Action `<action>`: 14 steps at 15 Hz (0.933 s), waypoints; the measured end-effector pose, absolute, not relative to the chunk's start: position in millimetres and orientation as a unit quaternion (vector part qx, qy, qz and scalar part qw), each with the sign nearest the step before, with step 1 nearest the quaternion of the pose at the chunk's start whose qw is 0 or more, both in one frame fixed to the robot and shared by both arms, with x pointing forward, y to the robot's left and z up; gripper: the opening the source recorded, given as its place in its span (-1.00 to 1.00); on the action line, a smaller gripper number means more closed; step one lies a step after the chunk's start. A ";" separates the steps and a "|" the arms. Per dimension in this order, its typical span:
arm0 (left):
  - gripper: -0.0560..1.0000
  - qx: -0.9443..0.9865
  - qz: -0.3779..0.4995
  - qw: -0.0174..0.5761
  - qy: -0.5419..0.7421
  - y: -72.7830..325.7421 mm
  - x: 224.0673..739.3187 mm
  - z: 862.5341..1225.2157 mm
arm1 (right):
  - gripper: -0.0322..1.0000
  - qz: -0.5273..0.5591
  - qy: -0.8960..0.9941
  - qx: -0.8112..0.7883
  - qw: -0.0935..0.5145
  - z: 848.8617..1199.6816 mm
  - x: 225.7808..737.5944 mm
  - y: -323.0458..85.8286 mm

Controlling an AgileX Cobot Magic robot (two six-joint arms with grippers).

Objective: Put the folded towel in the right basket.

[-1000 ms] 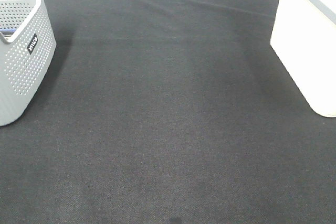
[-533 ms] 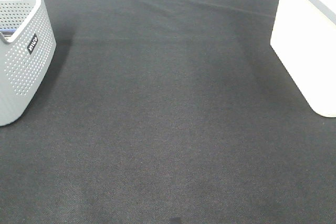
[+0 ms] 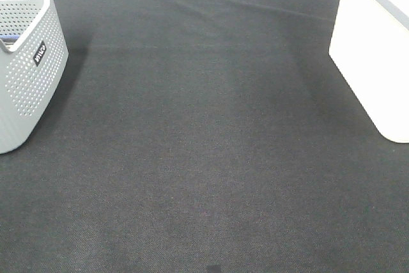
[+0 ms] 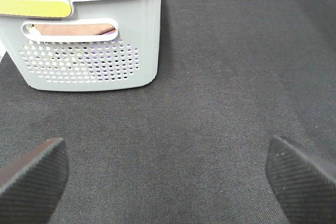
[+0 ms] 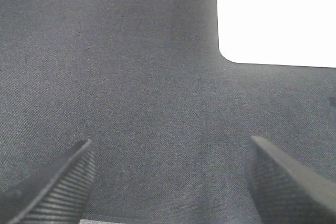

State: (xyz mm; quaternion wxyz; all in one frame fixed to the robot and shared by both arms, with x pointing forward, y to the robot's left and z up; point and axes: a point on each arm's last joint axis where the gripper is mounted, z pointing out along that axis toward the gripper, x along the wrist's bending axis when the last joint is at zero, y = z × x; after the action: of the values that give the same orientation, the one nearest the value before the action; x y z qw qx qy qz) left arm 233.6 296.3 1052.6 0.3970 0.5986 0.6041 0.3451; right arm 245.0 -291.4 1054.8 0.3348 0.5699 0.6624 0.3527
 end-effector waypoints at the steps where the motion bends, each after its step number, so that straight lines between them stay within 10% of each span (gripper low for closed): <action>1: 0.94 0.599 0.345 0.397 0.604 296.3 233.6 1052.6 | 0.50 0.353 0.662 0.570 0.335 1054.8 245.0 -291.4; 14: 0.94 0.599 0.345 0.397 0.604 296.3 233.6 1052.6 | 0.50 0.380 0.645 0.553 0.366 1055.0 230.8 -291.5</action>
State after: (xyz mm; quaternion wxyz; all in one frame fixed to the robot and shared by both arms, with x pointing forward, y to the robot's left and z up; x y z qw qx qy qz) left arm 233.6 296.3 1052.6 0.3970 0.5986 0.6041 0.3451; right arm 230.8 -291.5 1055.0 0.3656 0.5528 0.6455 0.3796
